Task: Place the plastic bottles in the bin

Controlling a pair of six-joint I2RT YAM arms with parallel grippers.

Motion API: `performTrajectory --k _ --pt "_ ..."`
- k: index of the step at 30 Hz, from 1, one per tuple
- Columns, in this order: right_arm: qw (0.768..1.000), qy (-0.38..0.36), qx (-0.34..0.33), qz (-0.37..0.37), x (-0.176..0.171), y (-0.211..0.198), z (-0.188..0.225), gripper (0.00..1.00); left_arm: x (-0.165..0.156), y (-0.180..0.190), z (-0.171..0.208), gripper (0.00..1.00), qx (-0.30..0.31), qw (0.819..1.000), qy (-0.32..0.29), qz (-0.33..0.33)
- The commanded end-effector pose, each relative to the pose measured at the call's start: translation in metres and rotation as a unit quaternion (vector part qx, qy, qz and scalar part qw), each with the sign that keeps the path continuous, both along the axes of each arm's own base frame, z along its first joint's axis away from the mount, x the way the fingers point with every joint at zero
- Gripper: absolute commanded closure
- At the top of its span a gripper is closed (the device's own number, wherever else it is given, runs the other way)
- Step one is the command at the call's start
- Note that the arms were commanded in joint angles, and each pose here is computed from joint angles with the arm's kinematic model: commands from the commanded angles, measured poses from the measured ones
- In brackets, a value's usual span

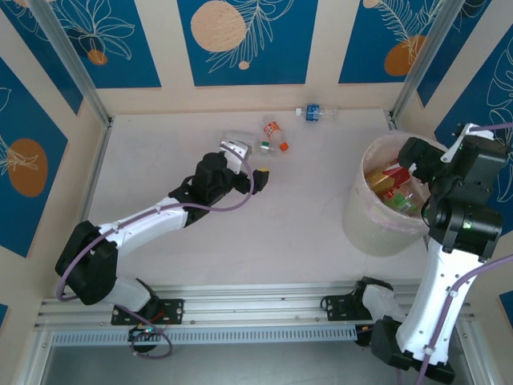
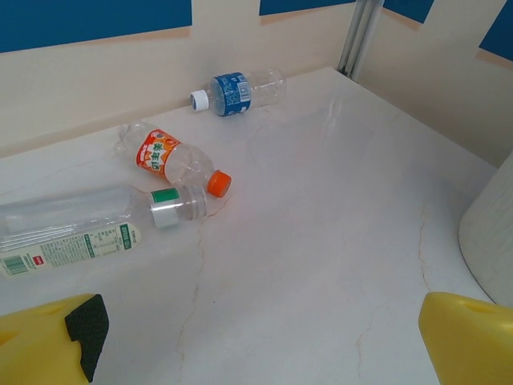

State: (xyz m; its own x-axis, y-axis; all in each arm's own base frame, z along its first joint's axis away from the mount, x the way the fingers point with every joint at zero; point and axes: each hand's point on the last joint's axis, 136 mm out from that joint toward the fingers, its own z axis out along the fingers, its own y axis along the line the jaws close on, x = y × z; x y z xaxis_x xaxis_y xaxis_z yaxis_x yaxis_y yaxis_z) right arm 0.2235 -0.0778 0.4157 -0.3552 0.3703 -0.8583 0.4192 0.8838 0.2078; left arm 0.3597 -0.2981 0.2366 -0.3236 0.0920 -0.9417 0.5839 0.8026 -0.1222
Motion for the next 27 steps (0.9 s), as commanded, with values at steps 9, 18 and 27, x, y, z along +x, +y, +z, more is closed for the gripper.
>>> performTrajectory --k 9,18,27 --pt "0.99 0.091 0.11 0.017 0.064 -0.009 -0.096 0.03 0.005 0.005 -0.005 0.0 -0.013 1.0 0.009 0.009" --pt "0.991 0.045 0.103 0.074 0.068 0.012 -0.065 0.05 0.006 0.006 -0.008 0.0 -0.015 1.0 0.016 0.012" --pt "0.971 -0.055 0.144 0.18 0.052 0.065 -0.015 0.04 0.019 0.006 -0.011 0.0 -0.018 0.999 0.033 0.033"
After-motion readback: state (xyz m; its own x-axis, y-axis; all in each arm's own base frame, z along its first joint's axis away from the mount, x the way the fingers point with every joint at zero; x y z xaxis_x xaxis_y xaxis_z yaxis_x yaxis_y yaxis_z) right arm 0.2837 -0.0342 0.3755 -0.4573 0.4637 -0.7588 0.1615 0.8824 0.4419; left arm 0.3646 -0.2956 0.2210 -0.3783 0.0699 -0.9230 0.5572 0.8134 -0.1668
